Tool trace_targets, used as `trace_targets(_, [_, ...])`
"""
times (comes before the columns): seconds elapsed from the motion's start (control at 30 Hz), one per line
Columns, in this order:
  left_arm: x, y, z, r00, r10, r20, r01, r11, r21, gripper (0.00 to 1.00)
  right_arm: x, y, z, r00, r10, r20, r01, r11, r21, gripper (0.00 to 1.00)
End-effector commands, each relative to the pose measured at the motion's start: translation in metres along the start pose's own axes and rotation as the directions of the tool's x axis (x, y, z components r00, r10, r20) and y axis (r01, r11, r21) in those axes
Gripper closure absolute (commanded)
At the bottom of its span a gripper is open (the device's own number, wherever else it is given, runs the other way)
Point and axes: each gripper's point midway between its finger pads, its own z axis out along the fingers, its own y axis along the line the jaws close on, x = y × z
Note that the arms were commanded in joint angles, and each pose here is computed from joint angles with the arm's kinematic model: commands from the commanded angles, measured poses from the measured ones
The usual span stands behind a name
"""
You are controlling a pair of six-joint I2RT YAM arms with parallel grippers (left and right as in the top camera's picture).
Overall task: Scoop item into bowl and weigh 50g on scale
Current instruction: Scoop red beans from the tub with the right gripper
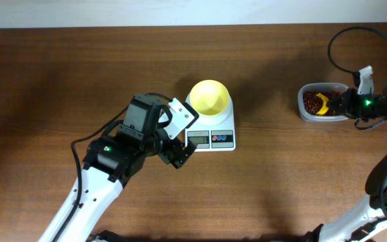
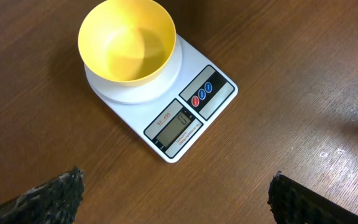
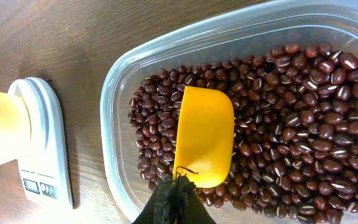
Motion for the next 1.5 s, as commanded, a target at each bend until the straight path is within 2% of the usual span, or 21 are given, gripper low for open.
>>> trace_targets(0.0, [-0.002,-0.001,-0.002,1.000,-0.005,0.012,0.004,1.000,0.009,0.01,0.008,0.001,0.013,0.998,0.057,-0.033,-0.059,0.997,-0.040,0.96])
trace_targets(0.33, [-0.002,-0.001,-0.002,1.000,-0.005,0.012,0.004,1.000,0.009,0.01,0.003,0.008,0.010,0.997,0.082,-0.011,-0.083,0.992,-0.100,0.96])
trace_targets(0.47, [-0.002,-0.001,-0.002,1.000,-0.005,0.012,0.004,1.000,0.009,0.01,0.002,-0.003,0.002,0.991,0.132,0.010,-0.130,0.986,-0.100,0.96])
trace_targets(0.6, [-0.002,-0.001,-0.002,1.000,-0.005,0.012,0.004,1.000,0.009,0.01,-0.004,-0.004,-0.010,0.985,0.165,0.049,-0.154,0.973,-0.173,0.96])
trace_targets(1.07, [-0.002,-0.001,-0.002,1.000,-0.005,0.012,0.004,1.000,0.009,0.01,-0.012,-0.015,-0.039,0.960,0.253,0.122,-0.210,0.935,-0.284,0.96])
trace_targets(1.47, [-0.002,-0.001,-0.002,1.000,-0.005,0.012,0.004,1.000,0.009,0.01,-0.012,-0.014,-0.042,0.947,0.302,0.112,-0.255,0.916,-0.310,0.96])
